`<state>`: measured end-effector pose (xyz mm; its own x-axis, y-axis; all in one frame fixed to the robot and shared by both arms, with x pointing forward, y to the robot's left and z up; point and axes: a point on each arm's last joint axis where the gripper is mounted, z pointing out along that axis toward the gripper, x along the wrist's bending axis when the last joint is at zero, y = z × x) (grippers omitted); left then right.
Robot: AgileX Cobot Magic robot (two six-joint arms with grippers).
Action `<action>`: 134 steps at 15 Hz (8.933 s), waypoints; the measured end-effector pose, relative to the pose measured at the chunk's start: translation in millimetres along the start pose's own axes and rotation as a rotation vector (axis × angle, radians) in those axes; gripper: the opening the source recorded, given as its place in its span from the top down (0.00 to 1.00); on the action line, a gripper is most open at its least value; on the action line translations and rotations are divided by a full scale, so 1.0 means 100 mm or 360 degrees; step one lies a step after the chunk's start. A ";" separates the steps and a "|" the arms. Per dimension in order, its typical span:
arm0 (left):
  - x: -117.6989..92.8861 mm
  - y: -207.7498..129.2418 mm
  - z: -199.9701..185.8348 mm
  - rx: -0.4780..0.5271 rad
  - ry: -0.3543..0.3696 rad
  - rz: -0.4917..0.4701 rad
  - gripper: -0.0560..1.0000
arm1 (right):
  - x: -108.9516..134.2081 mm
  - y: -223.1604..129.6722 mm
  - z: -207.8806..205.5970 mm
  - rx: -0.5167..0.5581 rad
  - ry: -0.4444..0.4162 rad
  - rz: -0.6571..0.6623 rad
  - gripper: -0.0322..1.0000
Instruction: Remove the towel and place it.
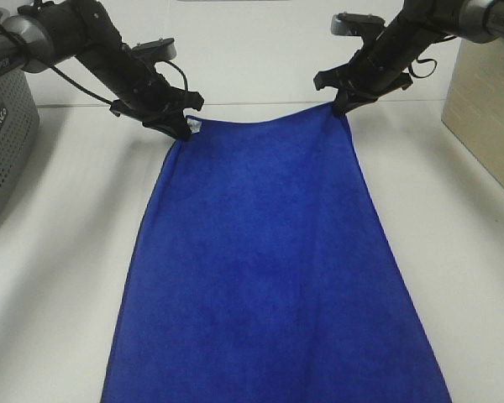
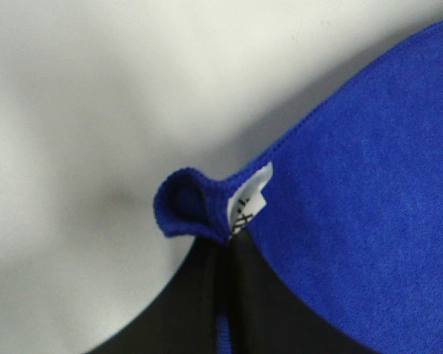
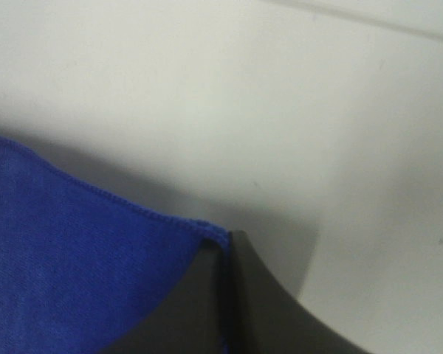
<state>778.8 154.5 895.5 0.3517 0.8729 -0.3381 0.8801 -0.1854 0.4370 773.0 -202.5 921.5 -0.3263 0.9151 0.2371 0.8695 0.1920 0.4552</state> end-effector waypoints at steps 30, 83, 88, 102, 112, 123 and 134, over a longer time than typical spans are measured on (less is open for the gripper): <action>0.13 0.43 0.00 -0.0765 0.0391 0.0557 0.93 | -0.14 0.27 0.15 -0.0508 -0.0146 -0.0039 0.95; 0.16 0.34 -3.10 -0.0568 0.0764 -0.0248 0.22 | 0.16 0.13 -2.89 -0.0330 -0.0317 0.0275 0.31; 0.05 0.00 -3.47 -0.0491 0.0750 -0.0273 0.22 | 0.54 -0.74 -3.37 -0.0154 -0.0323 0.0259 0.31; -1.12 -3.04 -4.43 -0.0573 0.0966 -0.0283 0.23 | 1.35 -3.54 -3.92 -0.0463 -0.0424 0.0156 0.31; -1.08 -4.14 -3.84 -0.0872 0.1058 0.0022 0.23 | 1.33 -4.27 -3.52 -0.0681 -0.0489 0.0023 0.31; -1.15 -4.41 -3.77 -0.1037 0.1011 0.0006 0.23 | 1.25 -4.40 -3.25 -0.0703 -0.0517 -0.0015 0.31; -1.20 -4.40 -3.74 -0.1055 0.0881 -0.0002 0.23 | 1.27 -4.39 -3.24 -0.0721 -0.0508 0.0042 0.31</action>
<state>230.4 299.8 1055.3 -0.0067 0.9992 0.0404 0.4523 -0.0330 0.8913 229.9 -285.0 1030.0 -0.1166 0.9931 0.0139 0.6062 0.0601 0.7931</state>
